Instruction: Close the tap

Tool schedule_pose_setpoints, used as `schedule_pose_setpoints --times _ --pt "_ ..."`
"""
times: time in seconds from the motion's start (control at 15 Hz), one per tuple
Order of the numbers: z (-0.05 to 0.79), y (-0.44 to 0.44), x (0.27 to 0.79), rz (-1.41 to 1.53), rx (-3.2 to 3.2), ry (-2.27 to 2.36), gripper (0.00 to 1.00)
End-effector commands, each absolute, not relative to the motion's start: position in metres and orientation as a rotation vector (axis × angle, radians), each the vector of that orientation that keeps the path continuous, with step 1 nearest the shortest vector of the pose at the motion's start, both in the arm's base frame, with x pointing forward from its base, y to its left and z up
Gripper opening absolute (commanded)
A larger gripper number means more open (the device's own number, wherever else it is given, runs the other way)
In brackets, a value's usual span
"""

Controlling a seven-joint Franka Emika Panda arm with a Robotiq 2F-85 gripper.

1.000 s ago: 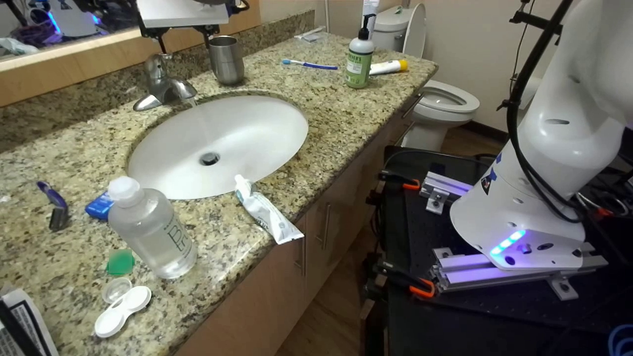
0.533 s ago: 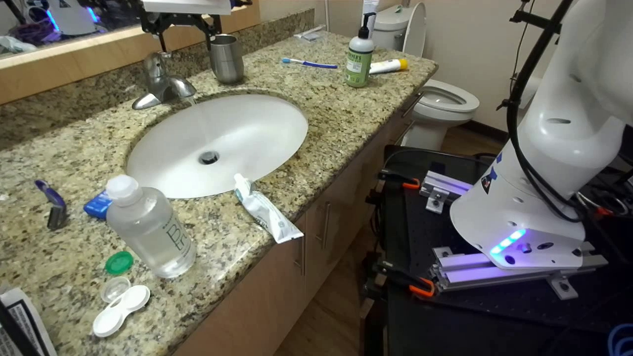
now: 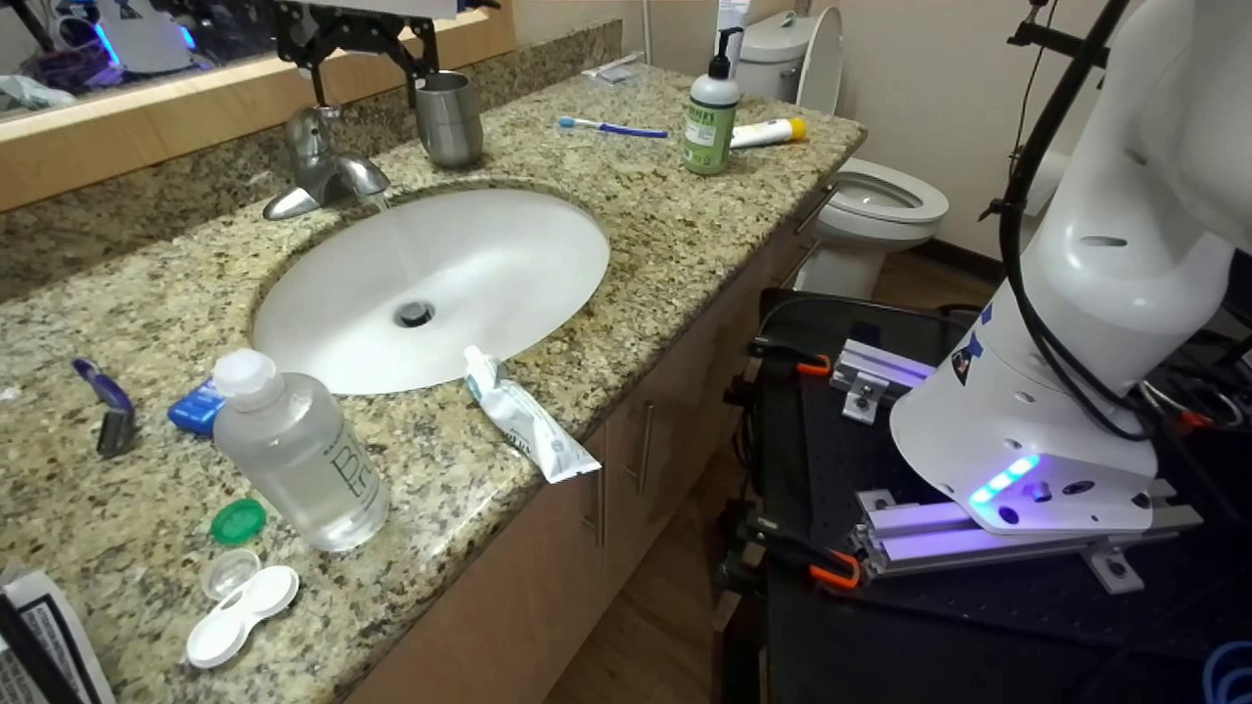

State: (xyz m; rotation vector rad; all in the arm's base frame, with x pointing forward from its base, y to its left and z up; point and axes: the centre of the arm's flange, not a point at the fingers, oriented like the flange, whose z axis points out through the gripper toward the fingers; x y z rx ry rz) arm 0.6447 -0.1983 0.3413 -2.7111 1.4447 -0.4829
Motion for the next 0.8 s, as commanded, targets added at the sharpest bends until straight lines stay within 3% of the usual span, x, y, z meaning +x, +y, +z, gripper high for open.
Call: schedule_pose_setpoints --times 0.0,0.73 --pt "0.342 -0.198 0.645 -0.468 -2.707 1.45 1.0" --pt "0.313 -0.21 0.651 -0.245 -2.63 1.533 1.0"
